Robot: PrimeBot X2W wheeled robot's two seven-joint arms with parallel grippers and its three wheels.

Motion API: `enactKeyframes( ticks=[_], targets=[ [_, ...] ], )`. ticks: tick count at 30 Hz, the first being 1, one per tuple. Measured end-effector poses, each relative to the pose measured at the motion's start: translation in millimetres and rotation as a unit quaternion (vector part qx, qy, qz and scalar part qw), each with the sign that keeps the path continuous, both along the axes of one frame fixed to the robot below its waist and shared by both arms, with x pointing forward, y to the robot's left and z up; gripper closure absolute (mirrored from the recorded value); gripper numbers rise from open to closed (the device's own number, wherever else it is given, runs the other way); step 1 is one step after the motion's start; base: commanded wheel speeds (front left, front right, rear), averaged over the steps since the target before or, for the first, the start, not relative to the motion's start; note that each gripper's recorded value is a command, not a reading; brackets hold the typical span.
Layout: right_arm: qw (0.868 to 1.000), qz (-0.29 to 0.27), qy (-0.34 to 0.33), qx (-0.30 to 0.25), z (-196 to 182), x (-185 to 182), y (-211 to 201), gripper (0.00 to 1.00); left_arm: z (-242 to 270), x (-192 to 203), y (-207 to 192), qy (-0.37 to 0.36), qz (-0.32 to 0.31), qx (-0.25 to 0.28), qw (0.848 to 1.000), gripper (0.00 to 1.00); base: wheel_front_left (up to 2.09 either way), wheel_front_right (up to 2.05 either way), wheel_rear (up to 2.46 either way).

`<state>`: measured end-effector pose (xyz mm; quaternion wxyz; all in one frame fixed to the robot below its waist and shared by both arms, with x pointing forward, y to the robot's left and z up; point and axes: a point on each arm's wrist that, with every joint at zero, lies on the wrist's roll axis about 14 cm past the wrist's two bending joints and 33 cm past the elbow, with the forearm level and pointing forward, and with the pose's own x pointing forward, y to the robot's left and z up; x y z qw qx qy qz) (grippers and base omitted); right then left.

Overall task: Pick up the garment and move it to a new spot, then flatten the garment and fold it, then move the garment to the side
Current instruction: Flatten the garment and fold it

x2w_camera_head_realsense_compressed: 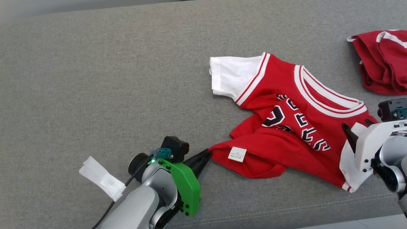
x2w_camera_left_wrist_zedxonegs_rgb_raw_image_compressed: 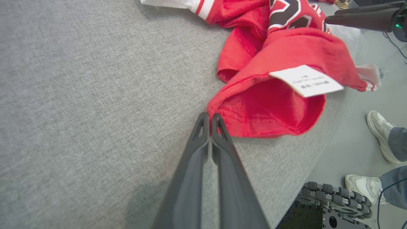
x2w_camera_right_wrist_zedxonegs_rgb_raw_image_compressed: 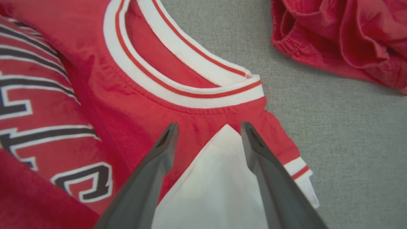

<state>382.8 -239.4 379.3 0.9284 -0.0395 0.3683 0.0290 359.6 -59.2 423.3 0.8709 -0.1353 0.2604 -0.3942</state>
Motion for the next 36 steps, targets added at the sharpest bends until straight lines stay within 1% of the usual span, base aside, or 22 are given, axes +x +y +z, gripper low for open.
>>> enactKeyframes(
  ticks=[3, 9, 16, 21, 25, 36],
  targets=[
    [1.000, 0.005, 0.013, 0.001, -8, 4, 3, 0.00, -2, 5, 8, 0.002, 0.014, -0.002, 1.000, 1.00, 0.00, 0.00, 0.00],
    [1.000, 0.000, 0.030, 0.007, -19, 2, 5, 0.00, -5, 8, 14, 0.002, 0.018, 0.004, 1.000, 1.00, 0.00, 0.00, 0.00],
    [0.999, -0.010, 0.037, 0.005, -21, -3, -4, 0.00, -5, 11, 15, 0.000, 0.017, 0.004, 1.000, 1.00, 0.00, 0.00, 0.00],
    [0.998, -0.036, 0.042, -0.006, -23, -7, -23, 0.00, -1, 9, 8, -0.002, 0.005, -0.004, 1.000, 1.00, 0.00, 0.00, 0.00],
    [0.998, -0.044, 0.053, -0.002, -29, -12, -24, 0.00, 0, 9, 5, -0.002, 0.001, -0.006, 1.000, 1.00, 0.00, 0.00, 0.00],
    [0.999, -0.026, 0.045, 0.010, -29, 1, -12, 0.00, 0, 9, 8, -0.003, 0.004, -0.004, 1.000, 1.00, 0.00, 0.00, 0.00]
  ],
)
